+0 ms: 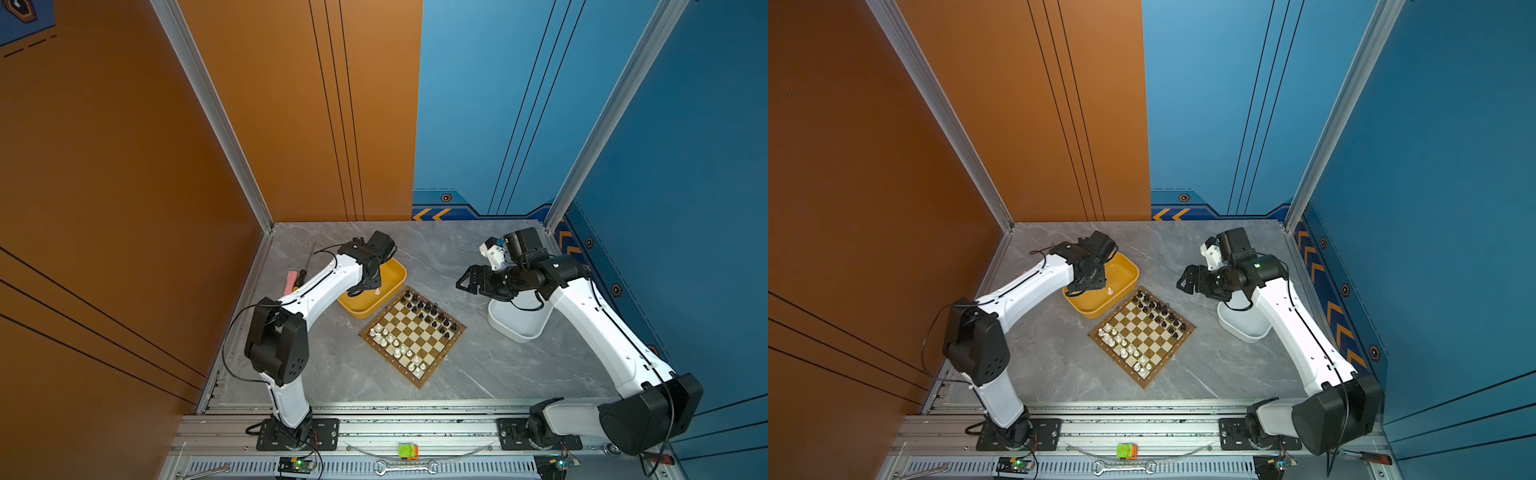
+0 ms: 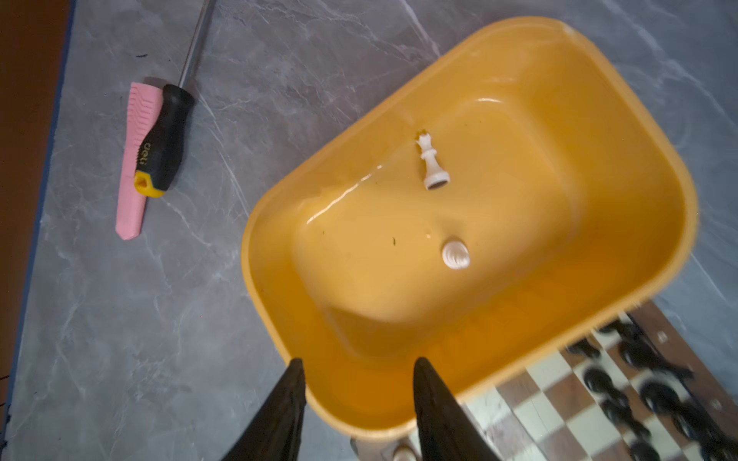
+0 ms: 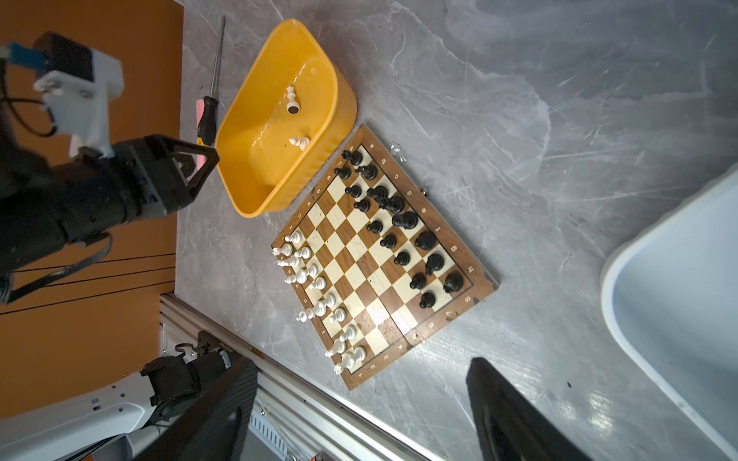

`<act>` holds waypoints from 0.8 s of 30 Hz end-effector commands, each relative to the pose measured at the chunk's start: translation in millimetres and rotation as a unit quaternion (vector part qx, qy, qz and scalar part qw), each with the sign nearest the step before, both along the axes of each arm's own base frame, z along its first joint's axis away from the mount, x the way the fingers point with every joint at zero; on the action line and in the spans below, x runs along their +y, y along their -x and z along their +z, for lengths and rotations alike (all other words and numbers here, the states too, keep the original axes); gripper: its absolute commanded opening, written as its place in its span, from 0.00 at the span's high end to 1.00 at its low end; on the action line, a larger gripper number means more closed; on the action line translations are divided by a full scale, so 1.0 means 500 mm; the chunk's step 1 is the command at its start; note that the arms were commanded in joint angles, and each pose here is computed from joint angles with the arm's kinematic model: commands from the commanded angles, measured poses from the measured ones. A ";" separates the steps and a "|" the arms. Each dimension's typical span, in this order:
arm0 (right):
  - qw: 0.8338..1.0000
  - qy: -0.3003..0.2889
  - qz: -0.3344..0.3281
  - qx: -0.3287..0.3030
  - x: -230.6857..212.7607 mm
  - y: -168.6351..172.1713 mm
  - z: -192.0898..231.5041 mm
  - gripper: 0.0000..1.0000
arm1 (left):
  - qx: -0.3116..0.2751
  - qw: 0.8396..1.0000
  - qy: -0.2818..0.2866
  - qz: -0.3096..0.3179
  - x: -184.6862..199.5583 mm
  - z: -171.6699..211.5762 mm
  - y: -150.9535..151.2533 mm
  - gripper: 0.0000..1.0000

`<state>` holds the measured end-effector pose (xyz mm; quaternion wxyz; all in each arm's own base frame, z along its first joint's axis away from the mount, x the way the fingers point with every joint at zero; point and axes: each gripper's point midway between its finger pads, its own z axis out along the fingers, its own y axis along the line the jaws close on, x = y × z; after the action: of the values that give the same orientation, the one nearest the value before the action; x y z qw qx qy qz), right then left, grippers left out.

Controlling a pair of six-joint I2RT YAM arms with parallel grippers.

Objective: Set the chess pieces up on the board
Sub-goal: 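Move the open left gripper back over the yellow tray, then lower the left gripper into the tray onto another white piece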

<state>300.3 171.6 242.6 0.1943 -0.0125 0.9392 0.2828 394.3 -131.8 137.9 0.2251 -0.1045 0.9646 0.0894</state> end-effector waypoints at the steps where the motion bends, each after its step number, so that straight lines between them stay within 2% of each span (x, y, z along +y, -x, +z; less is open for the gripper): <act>1: 0.999 0.009 -0.018 -0.026 0.006 -0.043 0.022 0.15 | 0.015 0.999 0.031 -0.021 -0.018 -0.040 -0.064 0.55; 5: 0.999 0.012 -0.026 -0.025 0.014 -0.071 0.022 0.15 | 0.024 0.998 0.056 -0.009 -0.017 -0.082 -0.142 0.56; 11: 0.999 0.013 -0.041 -0.023 0.018 -0.104 0.028 0.15 | 0.023 0.996 0.083 0.003 -0.017 -0.118 -0.219 0.56; 16: 0.999 0.019 -0.046 -0.016 0.015 -0.115 0.027 0.15 | 0.038 0.994 0.102 0.008 -0.016 -0.151 -0.235 0.59; 24: 0.998 0.022 -0.055 -0.010 0.011 -0.126 0.020 0.15 | 0.062 0.992 0.111 0.015 -0.016 -0.183 -0.214 0.62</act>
<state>357.7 181.4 250.6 0.2167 0.0166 0.9411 0.2590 508.5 -138.7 56.6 0.1729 -0.1347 0.9757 0.0000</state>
